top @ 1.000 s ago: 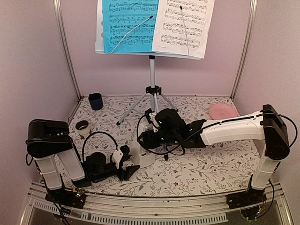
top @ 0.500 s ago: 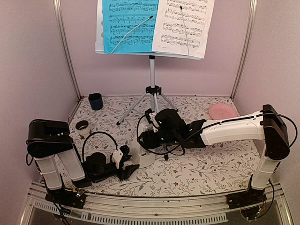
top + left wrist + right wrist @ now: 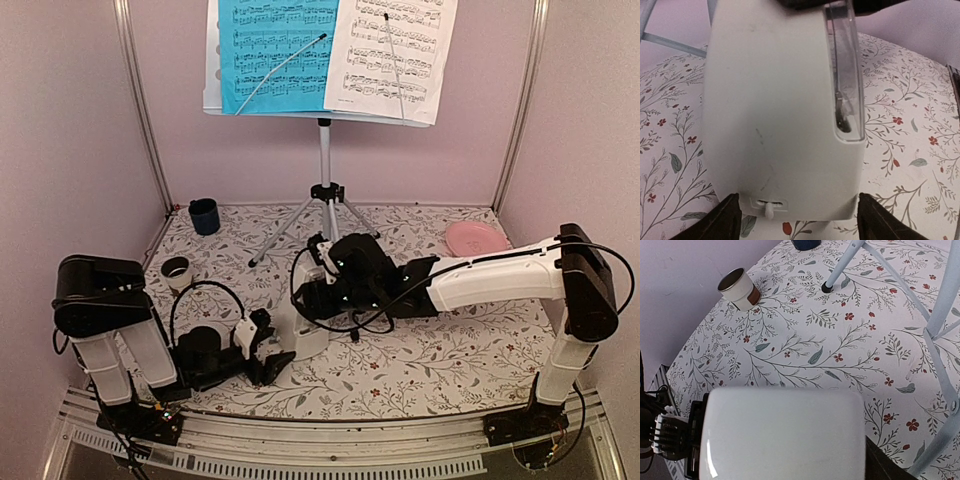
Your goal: Set up the instrument practice props
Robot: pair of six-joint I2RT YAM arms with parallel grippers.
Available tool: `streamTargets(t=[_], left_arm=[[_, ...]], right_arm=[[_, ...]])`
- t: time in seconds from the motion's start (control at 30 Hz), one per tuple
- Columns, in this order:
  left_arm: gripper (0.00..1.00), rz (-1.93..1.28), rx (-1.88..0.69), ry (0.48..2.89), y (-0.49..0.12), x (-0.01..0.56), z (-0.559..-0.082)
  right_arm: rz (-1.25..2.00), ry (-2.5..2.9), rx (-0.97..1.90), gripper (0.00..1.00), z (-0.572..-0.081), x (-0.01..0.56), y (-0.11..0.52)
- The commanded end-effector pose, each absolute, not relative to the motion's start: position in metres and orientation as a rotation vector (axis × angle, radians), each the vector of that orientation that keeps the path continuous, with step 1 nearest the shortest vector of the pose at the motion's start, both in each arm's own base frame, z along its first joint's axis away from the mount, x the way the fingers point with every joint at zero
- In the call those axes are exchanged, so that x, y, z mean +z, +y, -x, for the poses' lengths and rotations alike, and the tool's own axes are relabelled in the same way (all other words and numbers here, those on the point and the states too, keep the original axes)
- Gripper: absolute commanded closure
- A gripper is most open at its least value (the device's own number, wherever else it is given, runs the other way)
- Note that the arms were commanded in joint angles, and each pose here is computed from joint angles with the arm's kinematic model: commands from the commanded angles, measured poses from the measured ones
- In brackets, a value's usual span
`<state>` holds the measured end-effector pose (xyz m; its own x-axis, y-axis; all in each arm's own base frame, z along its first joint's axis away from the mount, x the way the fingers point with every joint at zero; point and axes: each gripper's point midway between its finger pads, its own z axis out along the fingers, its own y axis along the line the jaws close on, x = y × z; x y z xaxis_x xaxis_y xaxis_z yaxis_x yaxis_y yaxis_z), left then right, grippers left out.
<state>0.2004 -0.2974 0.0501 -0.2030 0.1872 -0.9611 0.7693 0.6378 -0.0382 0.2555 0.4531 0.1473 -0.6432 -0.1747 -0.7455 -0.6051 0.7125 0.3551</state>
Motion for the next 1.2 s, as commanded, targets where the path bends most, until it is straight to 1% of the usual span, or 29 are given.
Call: streamTargets(t=[0.0, 0.07, 0.13, 0.2, 0.23, 0.33, 0.37, 0.5, 0.57, 0.6, 0.7, 0.8, 0.87, 0.93, 1.03, 1.17], left_arm=[[0.16, -0.689, -0.660, 1.691, -0.285, 0.074, -0.199], [0.13, -0.671, -0.659, 1.704, -0.281, 0.079, -0.199], [0.12, -0.656, -0.649, 1.721, -0.278, 0.082, -0.200], [0.11, -0.638, -0.644, 1.735, -0.274, 0.085, -0.201], [0.11, -0.632, -0.637, 1.752, -0.269, 0.082, -0.201], [0.11, -0.610, -0.650, 1.767, -0.262, 0.085, -0.200], [0.12, -0.606, -0.649, 1.772, -0.260, 0.086, -0.200], [0.20, -0.600, -0.669, 1.797, -0.255, 0.087, -0.195], [0.25, -0.597, -0.672, 1.821, -0.252, 0.086, -0.193], [0.28, -0.601, -0.670, 1.836, -0.251, 0.085, -0.192], [0.40, -0.609, -0.637, 1.893, -0.246, 0.081, -0.192], [0.53, -0.617, -0.641, 1.950, -0.244, 0.077, -0.192], [0.60, -0.623, -0.660, 1.991, -0.245, 0.071, -0.190], [0.65, -0.644, -0.675, 2.010, -0.249, 0.068, -0.189], [0.69, -0.652, -0.700, 2.032, -0.259, 0.068, -0.193], [0.74, -0.614, -0.718, 2.061, -0.267, 0.063, -0.206]], right_arm=[[0.558, 2.067, 0.931, 0.69, -0.249, 0.203, 0.479], [0.570, 2.068, 0.954, 0.53, -0.245, 0.207, 0.482], [0.580, 2.058, 1.012, 0.39, -0.237, 0.218, 0.484], [0.597, 2.035, 1.068, 0.25, -0.229, 0.229, 0.486], [0.609, 2.029, 1.089, 0.15, -0.224, 0.232, 0.485], [0.628, 2.008, 1.134, 0.01, -0.216, 0.239, 0.480], [0.633, 1.994, 1.148, 0.01, -0.215, 0.244, 0.478], [0.644, 2.027, 1.167, 0.00, -0.214, 0.224, 0.450], [0.638, 2.048, 1.178, 0.04, -0.217, 0.212, 0.434], [0.633, 2.061, 1.170, 0.08, -0.219, 0.205, 0.426], [0.641, 2.102, 1.122, 0.25, -0.225, 0.182, 0.407], [0.679, 2.131, 1.106, 0.40, -0.229, 0.166, 0.403], [0.713, 2.149, 1.086, 0.48, -0.230, 0.156, 0.406], [0.745, 2.162, 1.065, 0.56, -0.232, 0.146, 0.411], [0.785, 2.172, 1.039, 0.63, -0.235, 0.132, 0.418], [0.822, 2.171, 1.027, 0.69, -0.241, 0.121, 0.428]])
